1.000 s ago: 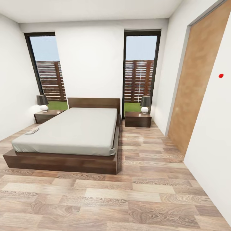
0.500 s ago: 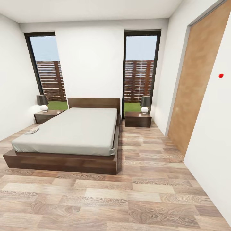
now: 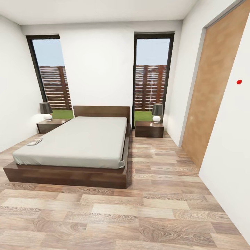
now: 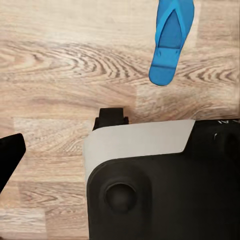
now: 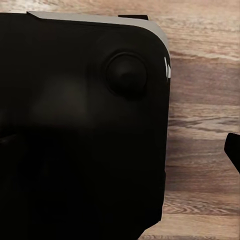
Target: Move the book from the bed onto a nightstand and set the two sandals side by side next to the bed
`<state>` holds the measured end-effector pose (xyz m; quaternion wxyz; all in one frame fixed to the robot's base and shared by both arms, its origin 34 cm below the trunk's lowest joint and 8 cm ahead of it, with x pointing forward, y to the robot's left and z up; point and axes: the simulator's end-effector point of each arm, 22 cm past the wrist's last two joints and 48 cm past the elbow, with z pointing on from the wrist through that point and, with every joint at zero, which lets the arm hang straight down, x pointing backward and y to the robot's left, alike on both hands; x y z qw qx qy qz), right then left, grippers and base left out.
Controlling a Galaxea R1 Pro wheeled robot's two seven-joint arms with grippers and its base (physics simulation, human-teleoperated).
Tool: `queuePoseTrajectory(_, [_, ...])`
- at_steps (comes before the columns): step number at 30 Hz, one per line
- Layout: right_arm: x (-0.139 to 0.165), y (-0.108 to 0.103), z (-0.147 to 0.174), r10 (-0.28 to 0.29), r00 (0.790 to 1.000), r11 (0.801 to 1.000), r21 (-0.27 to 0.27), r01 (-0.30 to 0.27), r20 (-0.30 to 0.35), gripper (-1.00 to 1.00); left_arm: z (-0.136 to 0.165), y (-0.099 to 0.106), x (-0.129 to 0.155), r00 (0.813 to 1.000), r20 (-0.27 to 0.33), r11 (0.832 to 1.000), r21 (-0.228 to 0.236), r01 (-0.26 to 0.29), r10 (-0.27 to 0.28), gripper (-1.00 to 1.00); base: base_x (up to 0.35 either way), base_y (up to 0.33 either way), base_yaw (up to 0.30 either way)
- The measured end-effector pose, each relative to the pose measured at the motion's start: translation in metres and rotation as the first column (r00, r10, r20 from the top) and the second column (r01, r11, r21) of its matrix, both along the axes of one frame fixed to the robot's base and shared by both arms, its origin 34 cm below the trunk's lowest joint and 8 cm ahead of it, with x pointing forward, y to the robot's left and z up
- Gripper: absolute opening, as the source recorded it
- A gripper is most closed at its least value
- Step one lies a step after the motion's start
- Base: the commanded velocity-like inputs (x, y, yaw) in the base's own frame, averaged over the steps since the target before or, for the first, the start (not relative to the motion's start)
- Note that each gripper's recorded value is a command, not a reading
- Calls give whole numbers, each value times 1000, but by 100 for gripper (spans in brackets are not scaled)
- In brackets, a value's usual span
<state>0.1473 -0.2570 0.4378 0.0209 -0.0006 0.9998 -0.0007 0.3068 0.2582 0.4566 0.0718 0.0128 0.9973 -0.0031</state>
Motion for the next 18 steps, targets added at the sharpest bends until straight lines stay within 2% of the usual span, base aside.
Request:
queuePoseTrajectory(5, [0,-1,0,0,1000,1000,-2,0,1,100,14,-1,53,998,58,1000,-4,0,0,100,0,0,0])
queuePoseTrajectory(18, [1,-2,0,-1,1000,1000,-2,1,2,100,32,-5,104,995,102,1000,-14,3,-2,100,0,0,0])
